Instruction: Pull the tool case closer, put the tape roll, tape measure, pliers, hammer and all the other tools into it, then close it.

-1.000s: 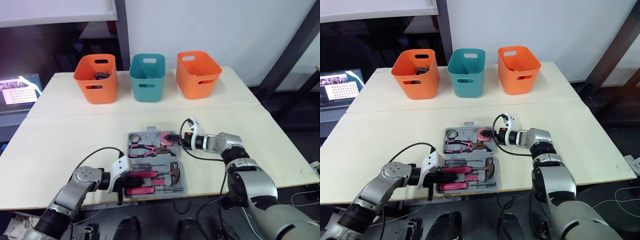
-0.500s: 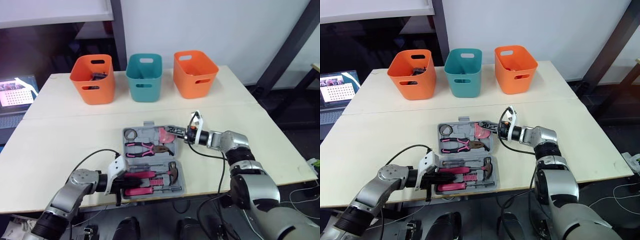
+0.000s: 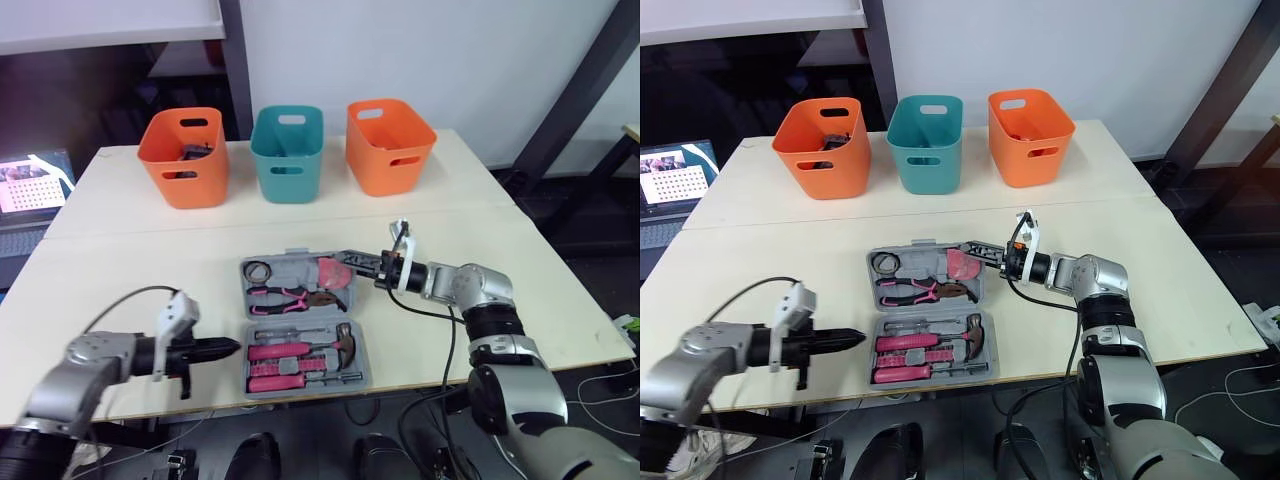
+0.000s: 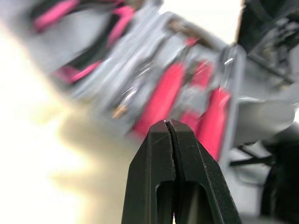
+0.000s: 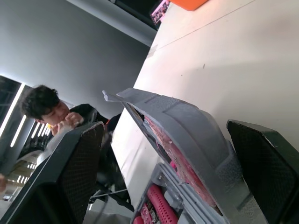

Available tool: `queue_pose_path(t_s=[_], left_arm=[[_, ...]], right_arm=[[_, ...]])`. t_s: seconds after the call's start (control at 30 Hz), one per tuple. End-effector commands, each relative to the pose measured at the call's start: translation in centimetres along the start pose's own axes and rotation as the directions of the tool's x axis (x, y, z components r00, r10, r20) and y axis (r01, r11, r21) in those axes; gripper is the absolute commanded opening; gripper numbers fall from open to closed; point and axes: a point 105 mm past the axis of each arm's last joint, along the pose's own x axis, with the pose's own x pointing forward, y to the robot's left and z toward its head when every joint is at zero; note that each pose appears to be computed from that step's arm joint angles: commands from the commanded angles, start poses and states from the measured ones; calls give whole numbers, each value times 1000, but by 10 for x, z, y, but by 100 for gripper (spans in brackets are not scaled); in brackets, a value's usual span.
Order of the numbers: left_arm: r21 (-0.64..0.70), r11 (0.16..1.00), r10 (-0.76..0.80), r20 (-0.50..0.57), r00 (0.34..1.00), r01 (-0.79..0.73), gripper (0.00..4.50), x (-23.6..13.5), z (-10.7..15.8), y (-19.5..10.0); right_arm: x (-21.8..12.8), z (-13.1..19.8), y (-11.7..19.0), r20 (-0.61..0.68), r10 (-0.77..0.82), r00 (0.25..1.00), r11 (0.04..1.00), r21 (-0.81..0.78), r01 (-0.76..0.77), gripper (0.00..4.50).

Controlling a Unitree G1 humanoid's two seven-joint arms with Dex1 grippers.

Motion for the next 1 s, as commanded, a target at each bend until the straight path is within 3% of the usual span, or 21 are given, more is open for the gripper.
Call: queue_pose_path(t_s=[0.03, 0.37, 0.5, 0.67, 0.87, 1.0], left_arm=[[1, 999, 43, 10, 999, -43, 0, -36, 8, 12], [87, 989, 117, 59, 991, -122, 0, -51, 17, 27], [152, 981, 109, 63, 992, -118, 0, -45, 21, 27], [247, 957, 139, 76, 987, -154, 0, -40, 37, 31], [285, 931, 209, 103, 973, -230, 0, -47, 52, 43], [303, 924, 221, 72, 973, -232, 0, -48, 53, 47]], right_arm=[[1, 1, 30, -36, 117, 993, 990, -76, -119, 445], [-40, -47, 82, -237, 139, 961, 912, -347, -218, 445], [-61, -35, 90, -152, 37, 988, 854, -508, -111, 445], [-93, -37, 97, -74, -134, 988, 684, -729, 38, 445], [-139, -31, 85, 86, -356, 931, 510, -817, 271, 445], [-156, -37, 80, 126, -428, 895, 435, -840, 325, 445]])
